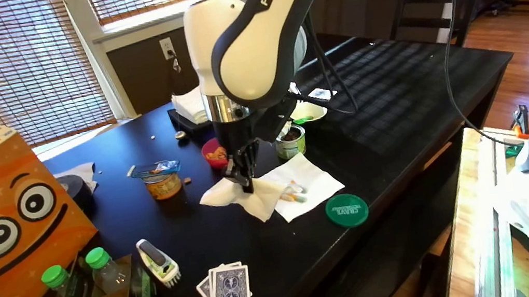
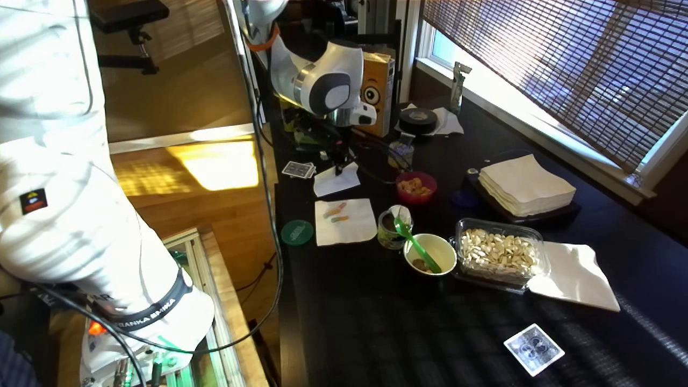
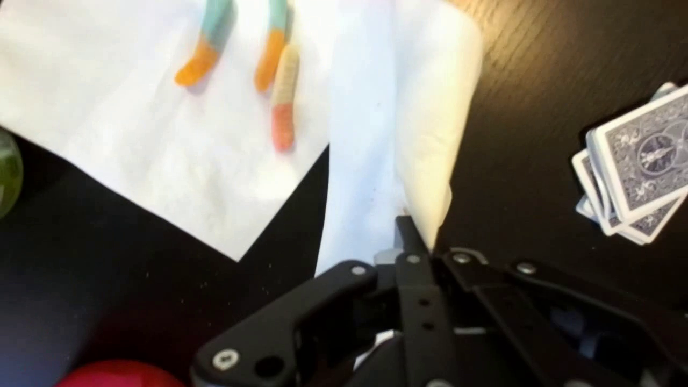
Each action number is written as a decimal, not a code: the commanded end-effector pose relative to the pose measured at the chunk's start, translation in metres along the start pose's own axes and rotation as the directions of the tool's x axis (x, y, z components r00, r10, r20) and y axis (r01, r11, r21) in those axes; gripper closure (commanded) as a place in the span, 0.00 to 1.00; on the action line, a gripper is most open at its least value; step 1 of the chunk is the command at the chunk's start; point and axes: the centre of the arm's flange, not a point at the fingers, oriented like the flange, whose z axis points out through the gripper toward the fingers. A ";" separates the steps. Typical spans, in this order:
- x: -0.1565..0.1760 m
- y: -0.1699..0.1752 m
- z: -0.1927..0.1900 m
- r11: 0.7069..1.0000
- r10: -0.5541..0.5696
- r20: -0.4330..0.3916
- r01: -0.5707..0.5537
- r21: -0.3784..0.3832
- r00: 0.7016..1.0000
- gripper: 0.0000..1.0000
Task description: Pick up the two tissues
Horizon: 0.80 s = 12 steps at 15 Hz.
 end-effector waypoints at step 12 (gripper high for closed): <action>-0.065 0.030 0.006 0.979 0.179 -0.015 -0.180 -0.096 0.984 0.98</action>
